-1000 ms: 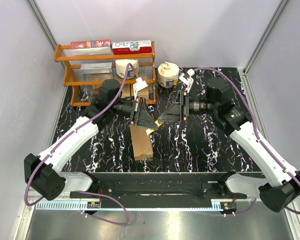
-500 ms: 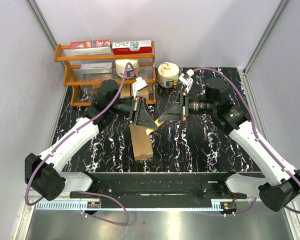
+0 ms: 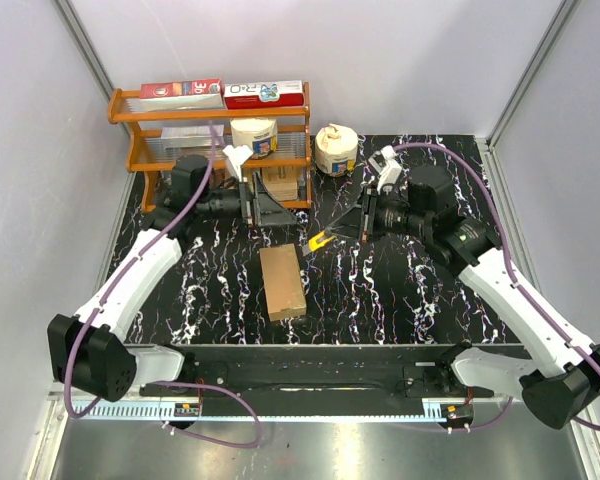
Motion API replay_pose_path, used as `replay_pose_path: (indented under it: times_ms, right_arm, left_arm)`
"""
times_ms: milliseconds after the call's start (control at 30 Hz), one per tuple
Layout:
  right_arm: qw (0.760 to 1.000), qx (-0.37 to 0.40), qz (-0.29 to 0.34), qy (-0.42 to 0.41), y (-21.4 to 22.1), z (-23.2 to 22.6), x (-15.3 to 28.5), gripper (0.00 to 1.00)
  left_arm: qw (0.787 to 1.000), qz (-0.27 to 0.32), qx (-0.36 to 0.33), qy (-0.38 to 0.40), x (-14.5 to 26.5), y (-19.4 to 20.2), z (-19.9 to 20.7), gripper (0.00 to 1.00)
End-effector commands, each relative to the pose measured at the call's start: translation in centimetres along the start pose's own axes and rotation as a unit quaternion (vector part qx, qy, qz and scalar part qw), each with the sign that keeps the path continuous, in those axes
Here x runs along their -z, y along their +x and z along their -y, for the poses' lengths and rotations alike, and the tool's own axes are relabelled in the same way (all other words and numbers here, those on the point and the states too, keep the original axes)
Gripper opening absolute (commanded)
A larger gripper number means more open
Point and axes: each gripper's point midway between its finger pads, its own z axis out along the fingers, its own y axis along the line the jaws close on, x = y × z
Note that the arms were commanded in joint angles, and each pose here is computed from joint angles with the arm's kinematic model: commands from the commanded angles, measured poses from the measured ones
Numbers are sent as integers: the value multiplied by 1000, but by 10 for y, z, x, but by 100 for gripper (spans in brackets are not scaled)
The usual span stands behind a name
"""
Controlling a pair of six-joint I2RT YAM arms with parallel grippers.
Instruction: Unpack the express box
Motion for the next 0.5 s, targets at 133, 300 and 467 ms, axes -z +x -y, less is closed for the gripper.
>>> replay_pose_path:
  times_ms: [133,300,467]
  right_arm:
    - [973,45,102,202,1,79,-11,0]
    - [953,54,103,280,25,100,-38,0]
    - [939,55,138,309,29,114,-51,0]
  left_arm:
    - [889,38,171,-423,64,52,-181,85]
    - [877,44,211,-429,61,82,-209,84]
    - [867,56,211,-448,67,99,-226,85]
